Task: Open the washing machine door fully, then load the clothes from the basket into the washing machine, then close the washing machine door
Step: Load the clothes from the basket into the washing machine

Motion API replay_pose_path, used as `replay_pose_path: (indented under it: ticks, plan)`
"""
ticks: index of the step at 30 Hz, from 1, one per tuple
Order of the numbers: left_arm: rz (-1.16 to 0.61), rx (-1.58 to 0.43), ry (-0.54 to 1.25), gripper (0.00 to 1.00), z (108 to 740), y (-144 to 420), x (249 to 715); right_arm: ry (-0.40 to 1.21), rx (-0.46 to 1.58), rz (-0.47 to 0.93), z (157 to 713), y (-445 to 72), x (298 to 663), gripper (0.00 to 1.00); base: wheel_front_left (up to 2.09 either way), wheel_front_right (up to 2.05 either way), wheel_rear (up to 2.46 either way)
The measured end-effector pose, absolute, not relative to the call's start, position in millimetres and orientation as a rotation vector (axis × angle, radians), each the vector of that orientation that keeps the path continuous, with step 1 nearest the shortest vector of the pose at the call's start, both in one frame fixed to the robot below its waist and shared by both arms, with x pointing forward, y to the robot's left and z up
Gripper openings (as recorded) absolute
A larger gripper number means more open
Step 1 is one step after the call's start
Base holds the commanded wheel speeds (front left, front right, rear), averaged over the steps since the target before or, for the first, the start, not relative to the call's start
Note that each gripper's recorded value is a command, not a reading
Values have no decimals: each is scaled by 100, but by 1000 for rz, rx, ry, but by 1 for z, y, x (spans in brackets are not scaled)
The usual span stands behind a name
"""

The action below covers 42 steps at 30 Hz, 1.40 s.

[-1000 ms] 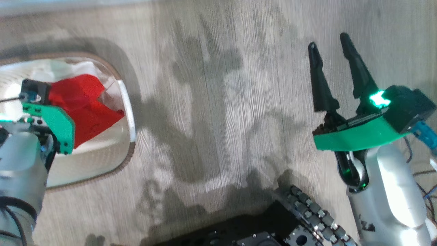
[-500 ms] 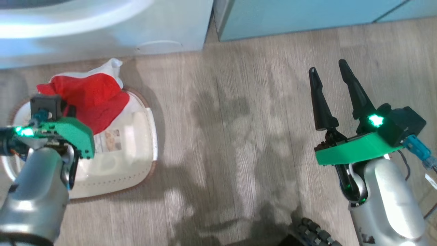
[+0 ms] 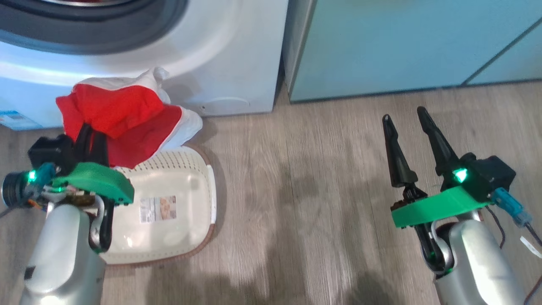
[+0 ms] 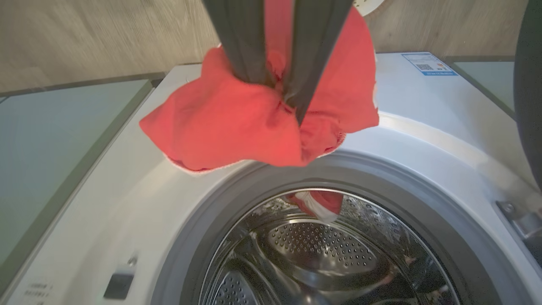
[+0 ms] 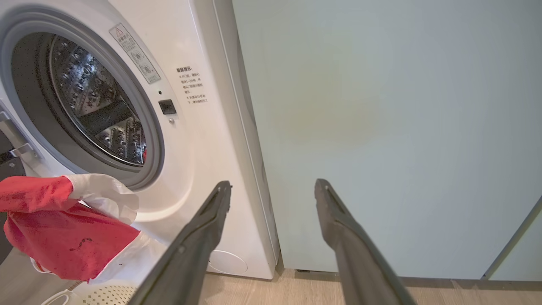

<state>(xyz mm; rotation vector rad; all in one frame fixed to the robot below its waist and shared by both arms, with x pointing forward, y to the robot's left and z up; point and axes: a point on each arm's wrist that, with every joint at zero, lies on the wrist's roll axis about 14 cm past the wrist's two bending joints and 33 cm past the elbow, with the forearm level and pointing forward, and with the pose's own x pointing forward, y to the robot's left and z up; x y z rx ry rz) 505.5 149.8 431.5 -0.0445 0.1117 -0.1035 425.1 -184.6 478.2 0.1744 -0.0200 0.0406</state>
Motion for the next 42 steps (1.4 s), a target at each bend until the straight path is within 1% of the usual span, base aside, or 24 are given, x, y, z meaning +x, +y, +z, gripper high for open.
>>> replay_pose_path:
  ticks: [7,11,19,26,42]
  plan:
    - [-78,-141,-32,0,486,155,479,-66,179,39,498,-185,407,100,0,0,0]
    - [-93,-156,-83,0,506,153,460,-78,185,39,504,-184,394,100,0,0,0]
    - [-103,-175,-104,0,516,155,421,-117,184,45,518,-182,374,100,0,0,0]
    - [-136,-204,-76,0,508,145,394,-132,187,36,522,-185,360,100,0,0,0]
    - [-142,-246,-87,0,513,140,392,-139,196,34,524,-186,362,100,0,0,0]
